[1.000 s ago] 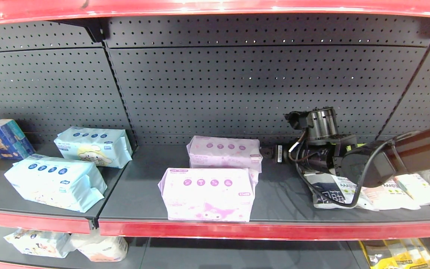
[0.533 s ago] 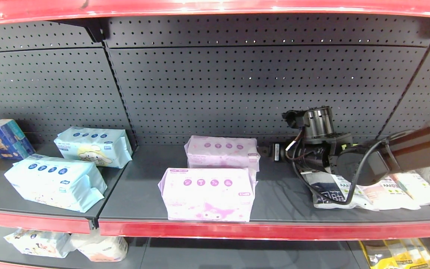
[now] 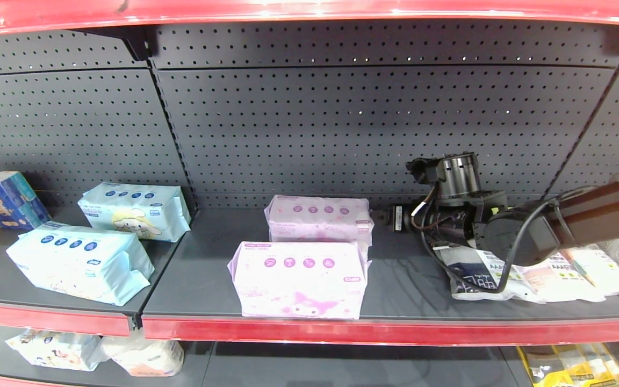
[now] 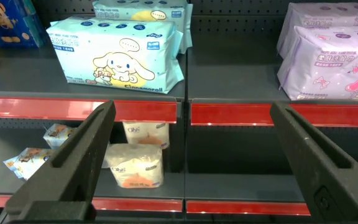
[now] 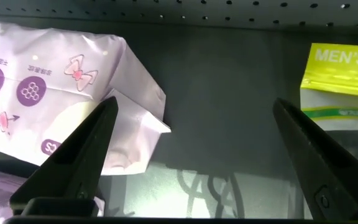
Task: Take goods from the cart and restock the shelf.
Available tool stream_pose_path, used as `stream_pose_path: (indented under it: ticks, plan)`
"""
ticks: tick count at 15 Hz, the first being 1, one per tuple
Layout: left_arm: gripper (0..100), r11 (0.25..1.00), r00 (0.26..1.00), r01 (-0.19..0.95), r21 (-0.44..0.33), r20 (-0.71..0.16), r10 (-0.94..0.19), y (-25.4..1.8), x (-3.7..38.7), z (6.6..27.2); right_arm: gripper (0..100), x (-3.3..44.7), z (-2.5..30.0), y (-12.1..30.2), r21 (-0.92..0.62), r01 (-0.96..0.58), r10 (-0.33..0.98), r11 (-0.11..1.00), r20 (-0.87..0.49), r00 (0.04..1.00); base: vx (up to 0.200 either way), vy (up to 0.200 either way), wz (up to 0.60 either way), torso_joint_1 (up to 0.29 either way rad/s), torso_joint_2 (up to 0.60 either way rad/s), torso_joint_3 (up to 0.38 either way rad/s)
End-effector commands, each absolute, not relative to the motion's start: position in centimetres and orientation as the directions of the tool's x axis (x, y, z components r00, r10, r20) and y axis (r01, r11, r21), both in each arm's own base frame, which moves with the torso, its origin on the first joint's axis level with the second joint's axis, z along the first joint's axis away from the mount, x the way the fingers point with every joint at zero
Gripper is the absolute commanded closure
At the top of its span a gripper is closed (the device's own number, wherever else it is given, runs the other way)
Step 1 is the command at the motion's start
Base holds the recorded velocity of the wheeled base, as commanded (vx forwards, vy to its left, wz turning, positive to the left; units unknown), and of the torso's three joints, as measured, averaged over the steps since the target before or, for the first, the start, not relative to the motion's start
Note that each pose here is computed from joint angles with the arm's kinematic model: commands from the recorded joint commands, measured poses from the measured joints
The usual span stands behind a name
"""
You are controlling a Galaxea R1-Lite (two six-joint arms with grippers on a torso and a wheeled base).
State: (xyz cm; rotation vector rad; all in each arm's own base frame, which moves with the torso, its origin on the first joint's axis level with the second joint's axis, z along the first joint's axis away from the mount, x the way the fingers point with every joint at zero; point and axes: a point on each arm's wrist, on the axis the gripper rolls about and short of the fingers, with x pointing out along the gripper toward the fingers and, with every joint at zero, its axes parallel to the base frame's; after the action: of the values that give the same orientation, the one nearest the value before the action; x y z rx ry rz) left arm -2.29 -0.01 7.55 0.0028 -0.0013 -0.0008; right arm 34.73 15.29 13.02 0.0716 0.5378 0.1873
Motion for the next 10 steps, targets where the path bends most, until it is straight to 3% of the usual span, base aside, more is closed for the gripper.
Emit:
stream_pose_path:
  ticks: [1, 10]
  plan:
    - [0, 1.0, 1.0, 0.0, 0.003, 0.0, 0.0, 0.0, -2.3, 7.5, 0, 33.7, 14.3, 13.9, 0.118, -0.14, 0.18, 0.983, -0.485, 0.856, 0.0, 0.0, 0.0, 0.0, 0.0, 0.0]
    - [0, 1.0, 1.0, 0.0, 0.003, 0.0, 0.0, 0.0, -2.3, 7.5, 0, 24.6, 16.9, 6.9, 0.13, -0.064, 0.118, 0.989, -0.469, 0.876, 0.0, 0.0, 0.0, 0.0, 0.0, 0.0]
